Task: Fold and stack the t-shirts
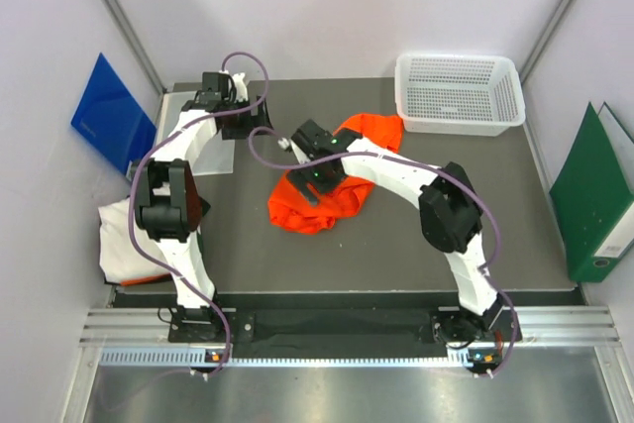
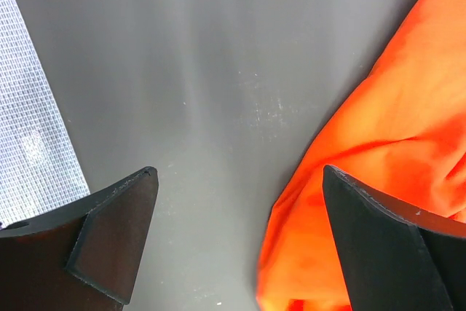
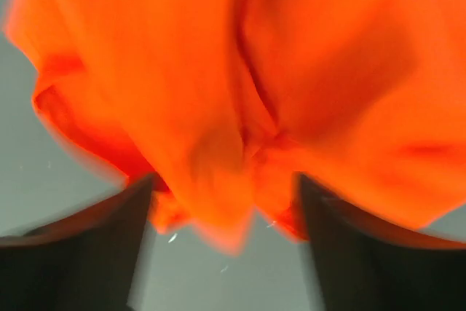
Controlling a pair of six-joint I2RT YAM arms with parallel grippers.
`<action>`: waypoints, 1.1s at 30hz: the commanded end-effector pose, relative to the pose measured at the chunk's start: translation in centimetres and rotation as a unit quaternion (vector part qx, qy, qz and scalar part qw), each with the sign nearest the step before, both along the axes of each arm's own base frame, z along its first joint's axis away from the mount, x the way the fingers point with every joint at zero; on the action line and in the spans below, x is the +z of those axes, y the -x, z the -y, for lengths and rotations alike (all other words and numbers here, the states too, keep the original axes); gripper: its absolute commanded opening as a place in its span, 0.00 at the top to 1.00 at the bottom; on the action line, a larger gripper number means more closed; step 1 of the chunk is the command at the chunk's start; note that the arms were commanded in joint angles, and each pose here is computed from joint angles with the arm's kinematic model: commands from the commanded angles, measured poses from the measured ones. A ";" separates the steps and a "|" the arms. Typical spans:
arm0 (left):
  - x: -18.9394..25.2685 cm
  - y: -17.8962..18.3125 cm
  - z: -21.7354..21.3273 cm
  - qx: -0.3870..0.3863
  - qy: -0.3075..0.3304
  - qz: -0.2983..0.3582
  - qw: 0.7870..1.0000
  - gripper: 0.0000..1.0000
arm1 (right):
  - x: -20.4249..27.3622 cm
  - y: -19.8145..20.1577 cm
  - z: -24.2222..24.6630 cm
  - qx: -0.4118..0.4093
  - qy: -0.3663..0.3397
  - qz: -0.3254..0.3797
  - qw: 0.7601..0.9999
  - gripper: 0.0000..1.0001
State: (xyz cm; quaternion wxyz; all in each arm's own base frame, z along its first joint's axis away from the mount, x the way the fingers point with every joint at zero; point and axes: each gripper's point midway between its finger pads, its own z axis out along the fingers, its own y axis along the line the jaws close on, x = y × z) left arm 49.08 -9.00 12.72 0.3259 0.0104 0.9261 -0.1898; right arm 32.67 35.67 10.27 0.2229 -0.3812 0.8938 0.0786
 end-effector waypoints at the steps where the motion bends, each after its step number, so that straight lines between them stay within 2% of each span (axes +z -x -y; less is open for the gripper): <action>1: 1.6 -1.1 0.0 -0.007 -0.007 0.033 0.999 0.01 | 7.6 -2.5 0.8 -0.048 -0.095 0.070 0.992 0.01; 3: 1.6 -1.0 0.0 -0.008 -0.007 0.032 0.999 0.01 | 8.1 -4.8 2.1 -0.087 -0.116 0.083 0.986 0.00; 7: 1.3 -0.8 0.0 -0.007 -0.007 0.029 1.000 0.01 | 8.7 -11.6 7.3 -0.169 -0.114 0.115 0.972 0.00; 11: 0.8 -0.5 0.1 -0.009 -0.004 0.023 1.000 0.01 | 9.0 -16.7 9.9 -0.200 -0.113 0.147 0.962 0.01; 13: 0.6 -0.4 0.1 -0.009 -0.003 0.020 1.000 0.01 | 8.6 -19.6 11.0 -0.224 -0.116 0.152 0.956 0.07; 14: 0.6 -0.4 0.1 -0.009 -0.003 0.020 1.000 0.01 | 8.3 -20.4 11.0 -0.235 -0.126 0.146 0.953 0.18; 15: 0.4 -0.2 0.2 -0.010 -0.002 0.017 1.000 0.01 | 8.2 -21.4 11.4 -0.242 -0.133 0.145 0.950 0.39; 16: 0.4 -0.2 0.2 -0.009 -0.002 0.017 1.000 0.01 | 7.7 -22.8 11.1 -0.246 -0.138 0.147 0.948 0.85; 17: 0.4 -0.2 0.2 -0.009 -0.002 0.017 1.000 0.01 | 7.6 -23.5 11.1 -0.258 -0.143 0.150 0.944 1.00; 18: 0.2 -0.1 0.1 -0.009 -0.003 0.015 1.000 0.01 | 6.1 -24.2 11.5 -0.268 -0.137 0.145 0.942 1.00; 21: 0.3 -0.1 0.2 -0.010 -0.003 0.015 1.000 0.01 | 5.6 -25.7 11.9 -0.285 -0.144 0.153 0.935 1.00; 26: 0.5 -0.2 0.1 -0.011 -0.006 0.019 1.000 0.01 | 3.5 -26.3 13.7 -0.316 -0.125 0.146 0.929 1.00; 33: 0.1 -0.2 0.2 -0.011 -0.002 0.013 1.000 0.01 | 0.3 -26.4 20.5 -0.406 -0.075 0.126 0.902 1.00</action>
